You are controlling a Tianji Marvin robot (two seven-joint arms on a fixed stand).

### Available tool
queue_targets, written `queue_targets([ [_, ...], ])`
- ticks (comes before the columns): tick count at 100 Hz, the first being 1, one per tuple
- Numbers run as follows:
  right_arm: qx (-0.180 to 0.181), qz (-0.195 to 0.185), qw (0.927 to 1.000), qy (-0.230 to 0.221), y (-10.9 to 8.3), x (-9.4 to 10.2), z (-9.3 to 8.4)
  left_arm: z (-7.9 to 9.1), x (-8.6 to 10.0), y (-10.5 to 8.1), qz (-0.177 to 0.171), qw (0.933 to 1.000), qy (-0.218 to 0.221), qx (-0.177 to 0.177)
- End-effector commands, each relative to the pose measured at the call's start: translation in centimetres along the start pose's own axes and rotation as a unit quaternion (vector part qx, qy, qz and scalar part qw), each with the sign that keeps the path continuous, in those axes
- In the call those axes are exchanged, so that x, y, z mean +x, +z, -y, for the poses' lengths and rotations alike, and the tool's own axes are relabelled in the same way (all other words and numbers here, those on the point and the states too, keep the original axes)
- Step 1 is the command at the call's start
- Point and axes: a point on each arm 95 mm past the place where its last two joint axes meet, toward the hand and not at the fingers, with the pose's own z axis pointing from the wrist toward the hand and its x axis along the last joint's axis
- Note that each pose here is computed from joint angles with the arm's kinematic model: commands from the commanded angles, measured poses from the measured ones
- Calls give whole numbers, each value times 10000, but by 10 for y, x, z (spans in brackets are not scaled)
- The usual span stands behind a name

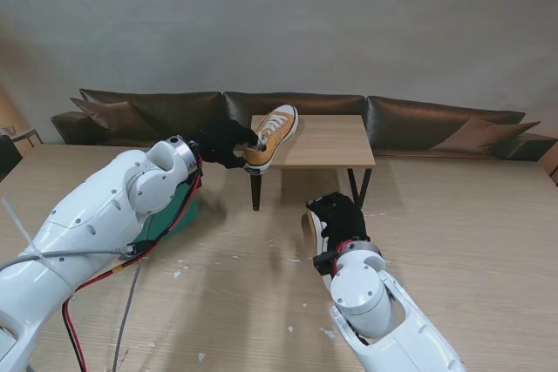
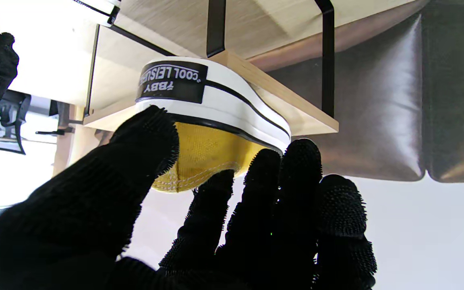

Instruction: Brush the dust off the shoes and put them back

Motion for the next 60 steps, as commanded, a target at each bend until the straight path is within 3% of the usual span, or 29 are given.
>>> queue_targets([
  [1,103,-3,9999,41,-1,1,5,-1,-1,-3,24,10000,-72,-65],
  [60,135,-18,9999,10,-2,3,6,0,1,-11,-2,9987,-454,-215],
])
